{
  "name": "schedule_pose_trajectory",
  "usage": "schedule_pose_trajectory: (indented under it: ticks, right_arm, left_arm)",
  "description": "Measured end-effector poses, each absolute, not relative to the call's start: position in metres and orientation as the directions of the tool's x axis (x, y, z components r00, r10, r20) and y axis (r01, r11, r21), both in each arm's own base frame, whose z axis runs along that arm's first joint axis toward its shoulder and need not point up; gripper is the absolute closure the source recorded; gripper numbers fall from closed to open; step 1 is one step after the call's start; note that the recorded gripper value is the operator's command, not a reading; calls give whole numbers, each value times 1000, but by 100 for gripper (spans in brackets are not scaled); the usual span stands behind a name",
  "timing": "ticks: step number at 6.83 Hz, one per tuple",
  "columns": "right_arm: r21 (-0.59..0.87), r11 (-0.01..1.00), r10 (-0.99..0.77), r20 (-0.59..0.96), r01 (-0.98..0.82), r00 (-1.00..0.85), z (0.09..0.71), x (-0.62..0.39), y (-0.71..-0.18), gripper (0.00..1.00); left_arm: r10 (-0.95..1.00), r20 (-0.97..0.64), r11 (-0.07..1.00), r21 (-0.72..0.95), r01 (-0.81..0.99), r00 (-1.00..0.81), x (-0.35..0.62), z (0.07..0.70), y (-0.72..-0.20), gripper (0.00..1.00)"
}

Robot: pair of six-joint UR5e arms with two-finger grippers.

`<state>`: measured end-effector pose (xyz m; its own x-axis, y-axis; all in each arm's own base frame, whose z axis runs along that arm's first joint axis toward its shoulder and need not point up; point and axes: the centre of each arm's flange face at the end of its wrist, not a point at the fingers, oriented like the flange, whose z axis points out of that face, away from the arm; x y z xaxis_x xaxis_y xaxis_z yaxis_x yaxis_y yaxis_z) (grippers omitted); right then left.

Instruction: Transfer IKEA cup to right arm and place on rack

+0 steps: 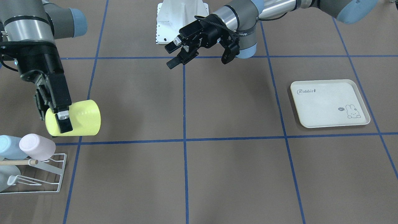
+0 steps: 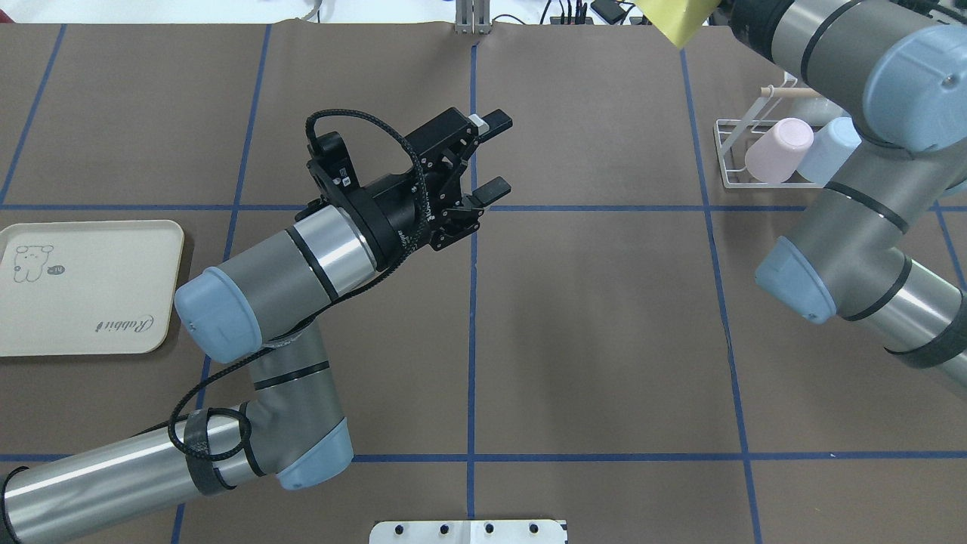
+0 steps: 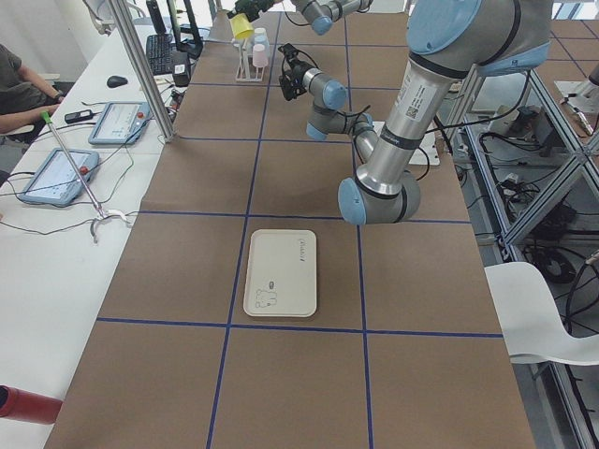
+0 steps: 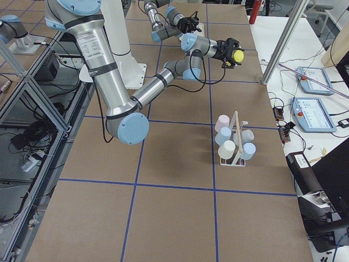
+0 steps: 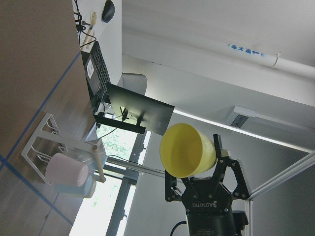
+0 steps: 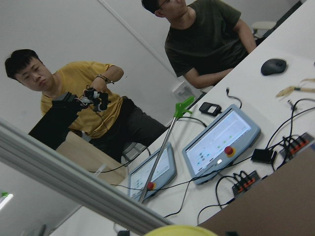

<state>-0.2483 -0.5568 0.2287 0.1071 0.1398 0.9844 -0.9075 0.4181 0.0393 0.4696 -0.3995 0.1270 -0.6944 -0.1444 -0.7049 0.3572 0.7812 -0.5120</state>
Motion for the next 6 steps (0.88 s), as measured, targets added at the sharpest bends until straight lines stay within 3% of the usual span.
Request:
schedule_pose_trajectory:
  ticks: [2,6]
  right_arm:
    - [313,364,213,889,-877,405,252,-238,-578,100]
    - [561,380,310,672,-736,672,333,-229,-631,100]
  left_arm:
    - [-72,-860,759,-376,532,-505,461,116,-406,0]
    - [-13,-987,720,-120,683,-160,425,103,-434,0]
